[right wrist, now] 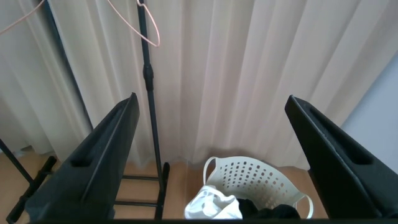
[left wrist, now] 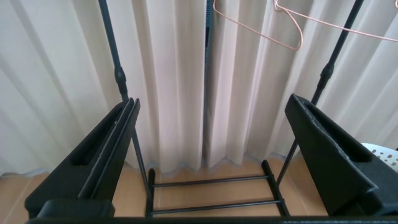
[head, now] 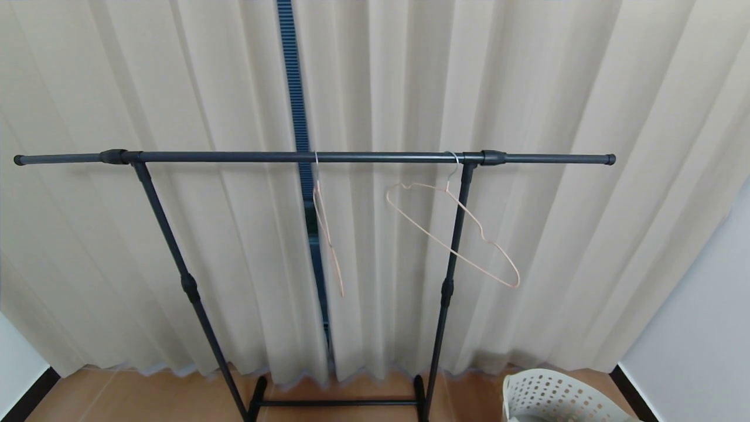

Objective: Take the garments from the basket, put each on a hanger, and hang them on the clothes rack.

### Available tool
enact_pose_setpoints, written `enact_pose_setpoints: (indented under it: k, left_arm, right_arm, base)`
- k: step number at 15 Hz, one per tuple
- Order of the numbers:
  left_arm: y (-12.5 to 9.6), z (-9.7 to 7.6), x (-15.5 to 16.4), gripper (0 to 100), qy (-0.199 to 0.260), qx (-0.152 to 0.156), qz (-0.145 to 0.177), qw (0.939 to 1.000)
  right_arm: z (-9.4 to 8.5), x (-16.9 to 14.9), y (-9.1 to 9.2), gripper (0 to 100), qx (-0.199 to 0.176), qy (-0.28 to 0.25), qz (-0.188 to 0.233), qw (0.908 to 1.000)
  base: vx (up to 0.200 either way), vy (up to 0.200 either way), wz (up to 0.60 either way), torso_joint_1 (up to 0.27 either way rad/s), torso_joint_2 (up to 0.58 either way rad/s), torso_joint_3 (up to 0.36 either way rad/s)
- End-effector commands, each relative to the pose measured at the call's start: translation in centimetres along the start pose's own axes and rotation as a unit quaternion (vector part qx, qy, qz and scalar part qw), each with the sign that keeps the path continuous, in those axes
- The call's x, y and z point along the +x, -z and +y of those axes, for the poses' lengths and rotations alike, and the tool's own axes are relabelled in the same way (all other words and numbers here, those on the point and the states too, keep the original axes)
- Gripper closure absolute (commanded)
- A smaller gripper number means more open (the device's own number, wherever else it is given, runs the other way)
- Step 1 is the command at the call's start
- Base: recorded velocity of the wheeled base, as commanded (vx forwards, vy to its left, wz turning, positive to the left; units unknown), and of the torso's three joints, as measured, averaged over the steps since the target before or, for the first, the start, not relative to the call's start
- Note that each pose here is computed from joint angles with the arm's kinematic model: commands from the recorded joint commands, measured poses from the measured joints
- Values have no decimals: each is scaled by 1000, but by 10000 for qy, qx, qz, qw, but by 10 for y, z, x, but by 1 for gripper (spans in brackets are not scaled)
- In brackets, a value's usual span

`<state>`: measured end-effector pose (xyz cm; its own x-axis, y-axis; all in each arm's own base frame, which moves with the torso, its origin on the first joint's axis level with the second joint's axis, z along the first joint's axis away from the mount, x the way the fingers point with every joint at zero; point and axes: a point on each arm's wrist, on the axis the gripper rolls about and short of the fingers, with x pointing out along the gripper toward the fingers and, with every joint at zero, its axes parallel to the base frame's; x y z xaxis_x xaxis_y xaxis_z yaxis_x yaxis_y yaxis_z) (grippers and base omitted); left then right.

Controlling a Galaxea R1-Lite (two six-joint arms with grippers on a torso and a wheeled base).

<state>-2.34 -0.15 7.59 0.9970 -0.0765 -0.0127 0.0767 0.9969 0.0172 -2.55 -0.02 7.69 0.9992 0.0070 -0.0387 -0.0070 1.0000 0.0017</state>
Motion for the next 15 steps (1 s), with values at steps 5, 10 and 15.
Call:
enact_pose_setpoints:
  k: [5,10,15]
  left_arm:
    - [0,0,0,0,1,1,5,10000]
    - [0,0,0,0,8,-6,5,10000]
    - [0,0,0,0,8,-6,5,10000]
  right_arm:
    - [0,0,0,0,7,-3,6,10000]
    - [0,0,0,0,7,-3,6,10000]
    - [0,0,0,0,7,-3,6,10000]
  base:
    - [0,0,0,-148,349,197]
    - [0,0,0,-159,385,220]
    - [0,0,0,-208,520,308]
